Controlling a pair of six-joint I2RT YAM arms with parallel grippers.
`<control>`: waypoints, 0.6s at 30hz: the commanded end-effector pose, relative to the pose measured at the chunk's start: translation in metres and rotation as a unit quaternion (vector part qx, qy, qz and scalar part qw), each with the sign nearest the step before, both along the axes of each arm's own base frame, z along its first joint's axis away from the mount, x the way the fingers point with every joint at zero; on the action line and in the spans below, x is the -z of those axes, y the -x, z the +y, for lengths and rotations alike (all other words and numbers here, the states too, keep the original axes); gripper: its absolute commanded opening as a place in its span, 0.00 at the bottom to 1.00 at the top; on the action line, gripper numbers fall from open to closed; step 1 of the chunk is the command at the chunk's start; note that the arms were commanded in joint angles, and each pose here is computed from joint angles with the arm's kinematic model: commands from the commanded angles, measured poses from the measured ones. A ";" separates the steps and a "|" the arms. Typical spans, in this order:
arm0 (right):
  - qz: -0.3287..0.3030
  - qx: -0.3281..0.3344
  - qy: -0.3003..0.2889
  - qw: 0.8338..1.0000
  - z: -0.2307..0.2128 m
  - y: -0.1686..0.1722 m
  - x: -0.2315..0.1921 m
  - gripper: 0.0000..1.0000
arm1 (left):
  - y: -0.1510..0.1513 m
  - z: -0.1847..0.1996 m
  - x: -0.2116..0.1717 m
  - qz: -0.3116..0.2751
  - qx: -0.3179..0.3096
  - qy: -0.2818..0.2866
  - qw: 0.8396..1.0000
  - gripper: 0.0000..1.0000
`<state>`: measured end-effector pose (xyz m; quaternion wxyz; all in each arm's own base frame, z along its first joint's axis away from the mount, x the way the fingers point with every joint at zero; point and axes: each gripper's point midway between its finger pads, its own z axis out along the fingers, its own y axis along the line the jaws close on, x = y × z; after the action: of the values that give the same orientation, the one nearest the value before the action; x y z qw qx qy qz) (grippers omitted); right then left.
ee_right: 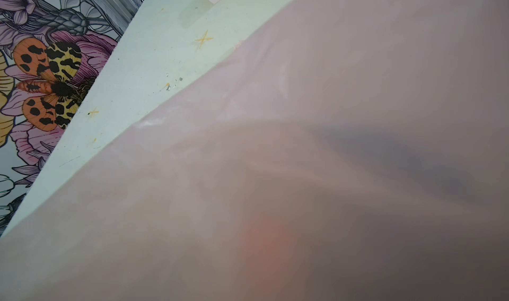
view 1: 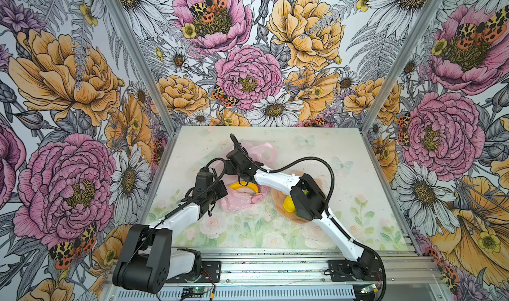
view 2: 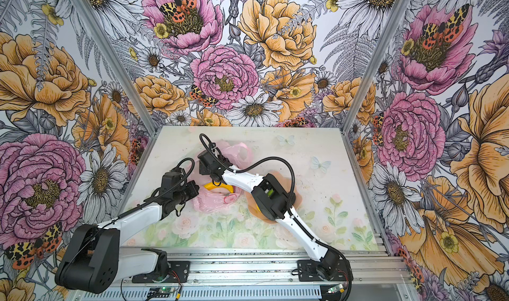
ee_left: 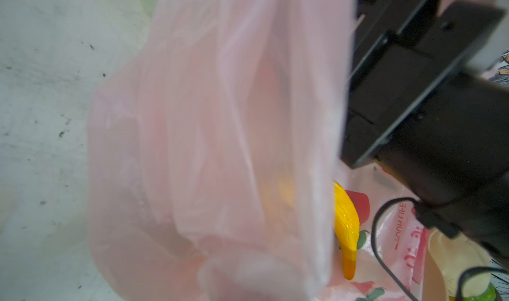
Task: Take the fake fruits out of the plastic bag
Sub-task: 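Reach the right gripper down into the bag and grasp the orange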
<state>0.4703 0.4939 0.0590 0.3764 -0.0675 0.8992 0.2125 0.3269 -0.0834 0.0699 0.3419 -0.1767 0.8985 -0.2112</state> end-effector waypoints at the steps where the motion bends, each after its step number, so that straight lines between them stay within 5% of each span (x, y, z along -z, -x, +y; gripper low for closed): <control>1: 0.008 0.008 0.014 1.000 -0.002 -0.003 0.012 0.69 | -0.003 -0.002 -0.003 -0.009 0.008 0.005 1.000 0.00; 9: 0.006 0.008 0.012 1.000 -0.003 -0.003 0.006 0.50 | -0.003 -0.002 -0.003 -0.009 0.008 0.005 1.000 0.00; 18: -0.020 -0.006 0.015 1.000 -0.001 0.009 -0.032 0.47 | -0.004 -0.002 -0.003 -0.008 0.008 0.005 1.000 0.00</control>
<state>0.4653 0.4916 0.0469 0.3633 -0.0750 0.9077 0.1959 0.3269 -0.0834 0.0696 0.3413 -0.1767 0.8987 -0.2112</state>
